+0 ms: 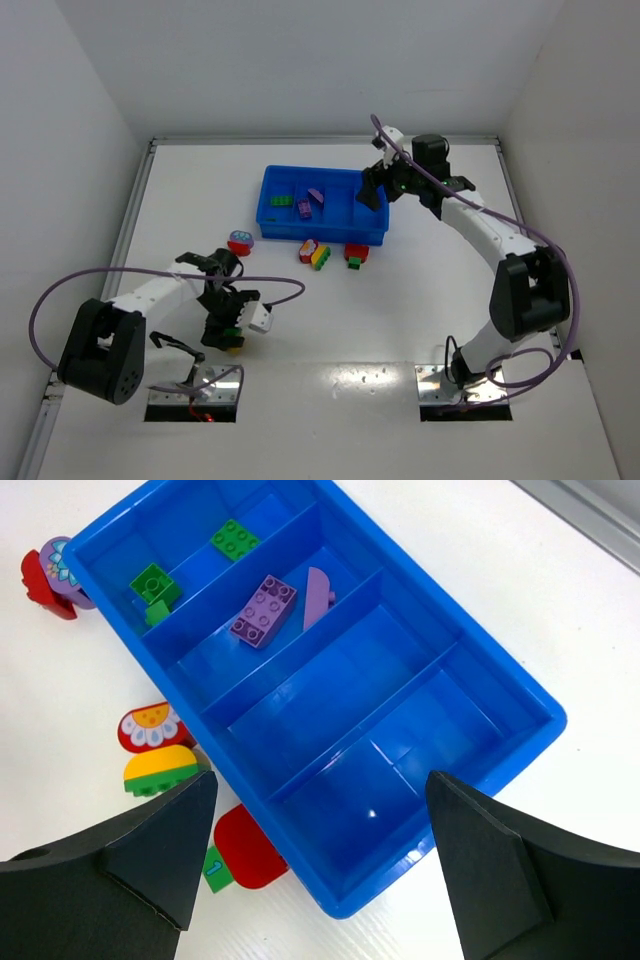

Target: Sort the legos into containers by color

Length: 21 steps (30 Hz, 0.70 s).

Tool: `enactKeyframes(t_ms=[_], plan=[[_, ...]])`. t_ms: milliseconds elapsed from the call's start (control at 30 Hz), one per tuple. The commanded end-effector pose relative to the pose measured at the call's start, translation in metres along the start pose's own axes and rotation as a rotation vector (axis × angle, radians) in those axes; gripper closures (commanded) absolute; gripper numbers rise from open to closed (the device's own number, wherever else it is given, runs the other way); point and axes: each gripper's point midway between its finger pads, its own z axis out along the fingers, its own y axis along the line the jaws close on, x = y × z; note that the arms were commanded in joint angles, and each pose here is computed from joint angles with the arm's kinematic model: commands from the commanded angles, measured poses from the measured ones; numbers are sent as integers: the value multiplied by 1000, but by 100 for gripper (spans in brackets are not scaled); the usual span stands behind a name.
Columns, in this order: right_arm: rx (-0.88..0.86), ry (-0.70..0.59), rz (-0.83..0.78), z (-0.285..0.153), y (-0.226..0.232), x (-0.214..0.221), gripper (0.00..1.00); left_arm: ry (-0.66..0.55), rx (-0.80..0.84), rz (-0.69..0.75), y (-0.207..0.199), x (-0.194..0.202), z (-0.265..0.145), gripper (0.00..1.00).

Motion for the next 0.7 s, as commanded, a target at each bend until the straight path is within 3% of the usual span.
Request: enactKeyframes(t_ms=[0, 133, 267, 300, 367, 400, 500, 667], plan=[[-7, -50, -25, 1, -4, -21, 15, 10, -12, 65, 10, -2, -3, 2], [-7, -50, -25, 1, -4, -21, 15, -15, -57, 29, 22, -7, -2, 8], [-9, -42, -20, 1, -3, -17, 15, -45, -100, 13, 31, -12, -5, 39], [-9, -42, -20, 1, -3, -17, 15, -59, -106, 17, 33, -14, -5, 55], [-9, -42, -21, 4, -4, -15, 15, -76, -132, 6, 38, -14, -8, 71], [-9, -42, -20, 4, -4, -15, 15, -80, -151, -2, 41, -16, -12, 83], [-20, -36, -16, 7, -3, -12, 15, -153, -271, -67, 70, -28, -26, 98], [-136, -51, -3, 7, 18, -9, 15, -333, -334, -205, 107, -64, -57, 99]])
